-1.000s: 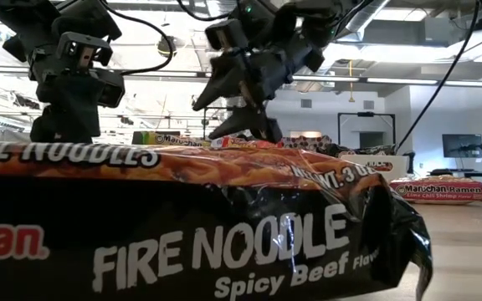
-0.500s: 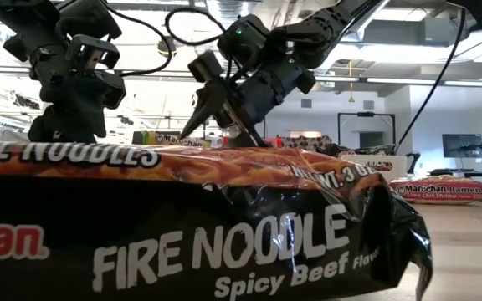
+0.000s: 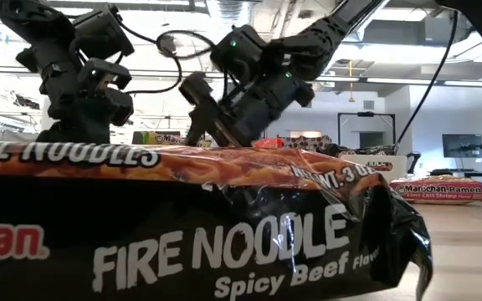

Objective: Sort Maruchan noodles
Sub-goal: Put the orange noodle pack into the middle white bin

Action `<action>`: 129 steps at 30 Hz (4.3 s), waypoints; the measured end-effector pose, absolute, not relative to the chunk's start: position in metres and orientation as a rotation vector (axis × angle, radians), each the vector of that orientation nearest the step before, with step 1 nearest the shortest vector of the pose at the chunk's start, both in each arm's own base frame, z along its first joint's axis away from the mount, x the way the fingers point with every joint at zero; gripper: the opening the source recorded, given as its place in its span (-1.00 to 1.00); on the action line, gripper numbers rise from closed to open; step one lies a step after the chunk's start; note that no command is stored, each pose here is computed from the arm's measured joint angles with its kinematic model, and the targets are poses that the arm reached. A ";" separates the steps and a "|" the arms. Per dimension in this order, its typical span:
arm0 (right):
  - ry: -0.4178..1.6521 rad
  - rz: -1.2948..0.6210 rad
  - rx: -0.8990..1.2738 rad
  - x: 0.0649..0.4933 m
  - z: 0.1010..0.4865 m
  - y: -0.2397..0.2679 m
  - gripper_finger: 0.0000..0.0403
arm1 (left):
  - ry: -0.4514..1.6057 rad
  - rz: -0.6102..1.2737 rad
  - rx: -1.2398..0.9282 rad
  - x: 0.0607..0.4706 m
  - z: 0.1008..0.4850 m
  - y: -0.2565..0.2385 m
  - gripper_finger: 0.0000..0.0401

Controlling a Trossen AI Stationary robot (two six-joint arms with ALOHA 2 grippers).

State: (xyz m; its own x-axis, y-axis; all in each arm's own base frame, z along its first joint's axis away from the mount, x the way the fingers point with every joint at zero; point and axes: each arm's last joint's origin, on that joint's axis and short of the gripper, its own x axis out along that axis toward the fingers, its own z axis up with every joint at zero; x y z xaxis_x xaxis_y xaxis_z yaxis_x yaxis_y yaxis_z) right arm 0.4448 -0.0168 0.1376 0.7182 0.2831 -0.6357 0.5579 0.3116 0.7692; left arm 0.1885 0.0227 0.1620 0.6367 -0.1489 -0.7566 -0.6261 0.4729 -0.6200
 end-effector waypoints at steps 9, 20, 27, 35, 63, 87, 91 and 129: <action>0.793 -0.270 1.271 0.444 0.135 -0.018 0.21 | 0.914 0.360 -1.073 0.196 0.149 0.024 -0.49; 0.779 -0.300 1.260 0.443 0.136 -0.021 0.21 | 0.839 0.323 -1.148 0.217 0.138 0.026 -0.49; 0.784 -0.313 1.249 0.442 0.135 -0.021 0.20 | 0.863 0.252 -1.195 0.229 0.122 0.026 -0.49; 0.800 -0.326 1.253 0.441 0.135 -0.021 -0.27 | 0.810 0.189 -1.215 0.238 0.121 0.026 -0.49; 0.850 -0.222 0.962 0.417 0.183 -0.037 -0.82 | 0.661 0.036 -1.112 0.215 0.174 0.034 -0.49; 0.679 -0.524 0.052 0.345 0.319 -0.120 -0.82 | 0.292 0.277 -0.940 0.190 0.214 0.068 -0.49; 0.723 -0.534 -0.197 0.348 0.334 -0.133 -0.82 | 0.245 0.322 -0.930 0.187 0.217 0.073 -0.49; 1.079 -0.353 -0.575 0.392 0.289 -0.112 -0.80 | 0.134 0.464 -0.963 0.179 0.221 0.093 -0.49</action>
